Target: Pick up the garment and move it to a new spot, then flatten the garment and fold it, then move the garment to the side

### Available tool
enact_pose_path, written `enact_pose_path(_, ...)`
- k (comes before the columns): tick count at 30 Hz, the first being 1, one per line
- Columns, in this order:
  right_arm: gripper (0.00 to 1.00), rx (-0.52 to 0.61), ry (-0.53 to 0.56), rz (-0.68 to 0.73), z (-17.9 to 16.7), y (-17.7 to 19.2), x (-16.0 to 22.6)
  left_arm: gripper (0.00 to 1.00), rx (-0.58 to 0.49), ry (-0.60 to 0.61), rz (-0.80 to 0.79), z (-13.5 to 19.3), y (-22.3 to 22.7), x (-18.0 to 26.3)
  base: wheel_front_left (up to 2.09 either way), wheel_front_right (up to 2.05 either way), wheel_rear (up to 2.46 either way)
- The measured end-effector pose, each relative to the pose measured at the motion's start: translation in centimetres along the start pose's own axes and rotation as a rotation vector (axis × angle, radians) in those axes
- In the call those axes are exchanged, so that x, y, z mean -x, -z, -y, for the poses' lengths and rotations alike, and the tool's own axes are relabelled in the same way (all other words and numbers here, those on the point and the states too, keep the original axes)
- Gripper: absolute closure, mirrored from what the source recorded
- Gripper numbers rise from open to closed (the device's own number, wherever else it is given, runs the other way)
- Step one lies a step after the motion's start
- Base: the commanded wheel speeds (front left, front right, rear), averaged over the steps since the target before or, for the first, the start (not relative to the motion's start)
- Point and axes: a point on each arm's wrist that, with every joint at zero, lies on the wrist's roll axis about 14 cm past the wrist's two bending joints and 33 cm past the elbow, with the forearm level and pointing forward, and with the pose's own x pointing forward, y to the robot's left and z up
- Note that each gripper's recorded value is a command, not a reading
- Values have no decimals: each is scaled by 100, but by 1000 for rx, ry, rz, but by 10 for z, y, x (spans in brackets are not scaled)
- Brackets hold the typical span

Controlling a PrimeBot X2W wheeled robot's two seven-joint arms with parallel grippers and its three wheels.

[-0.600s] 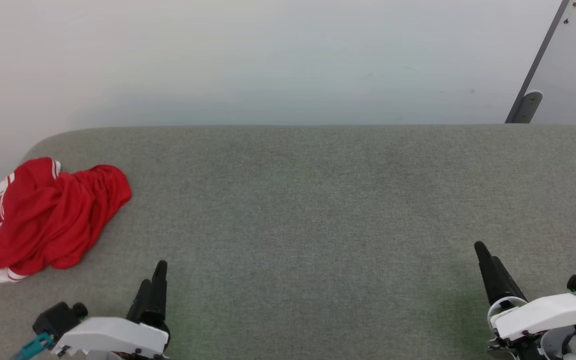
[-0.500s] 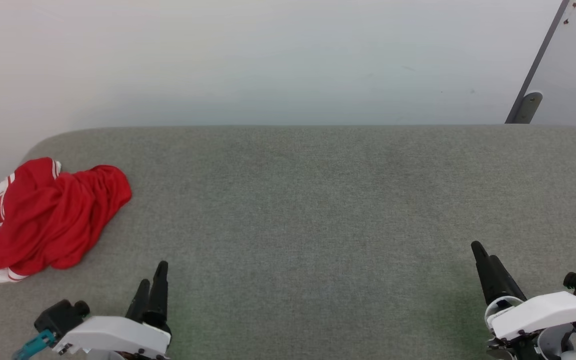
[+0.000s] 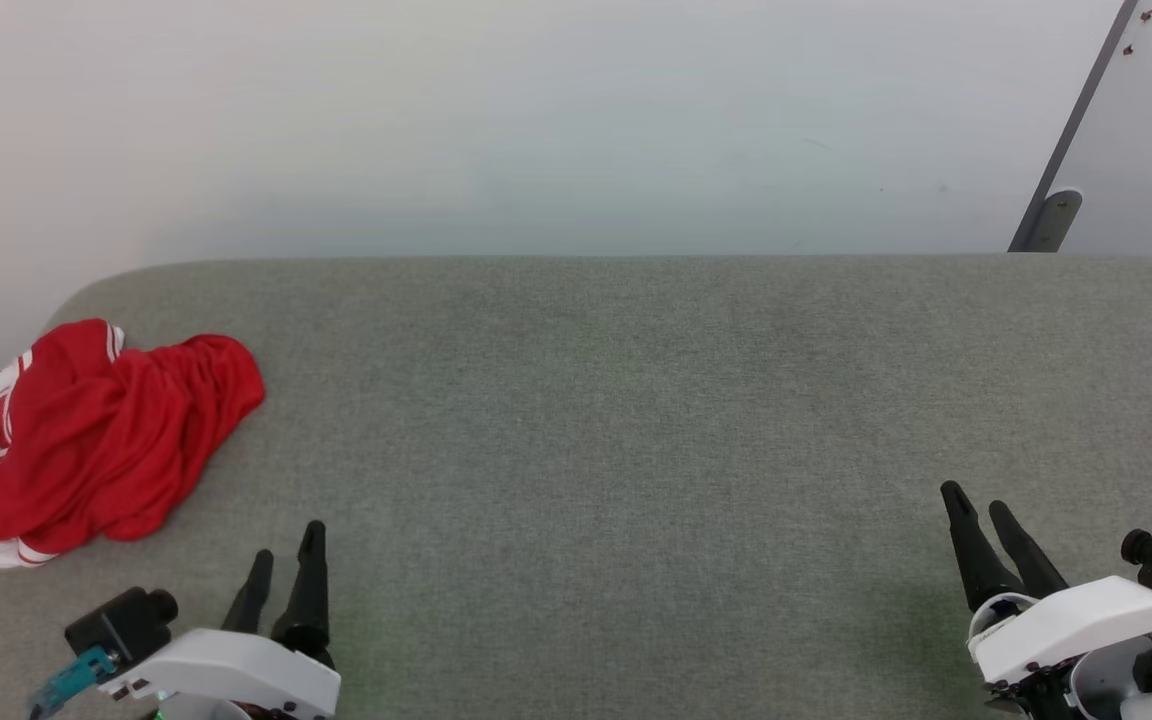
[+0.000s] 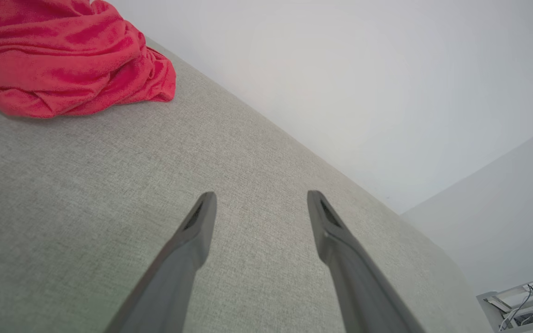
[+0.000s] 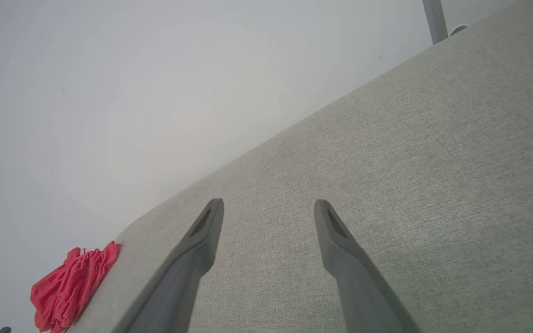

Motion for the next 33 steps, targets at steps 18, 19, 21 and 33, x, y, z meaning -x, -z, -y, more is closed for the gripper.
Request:
enact_pose_path(18,0,175,-26,26,-8,-12,1,0,-194,27,71,1,-17,2,0,0,0)
enact_pose_path(19,0,186,-26,26,-8,-12,1,0,-202,28,72,1,-17,2,0,0,0)
enact_pose_path(21,0,201,-26,28,-8,-13,1,0,-222,32,78,2,-18,3,0,0,0)
enact_pose_path(33,0,292,-32,43,-11,-19,2,0,-327,61,106,7,-22,3,0,0,0)
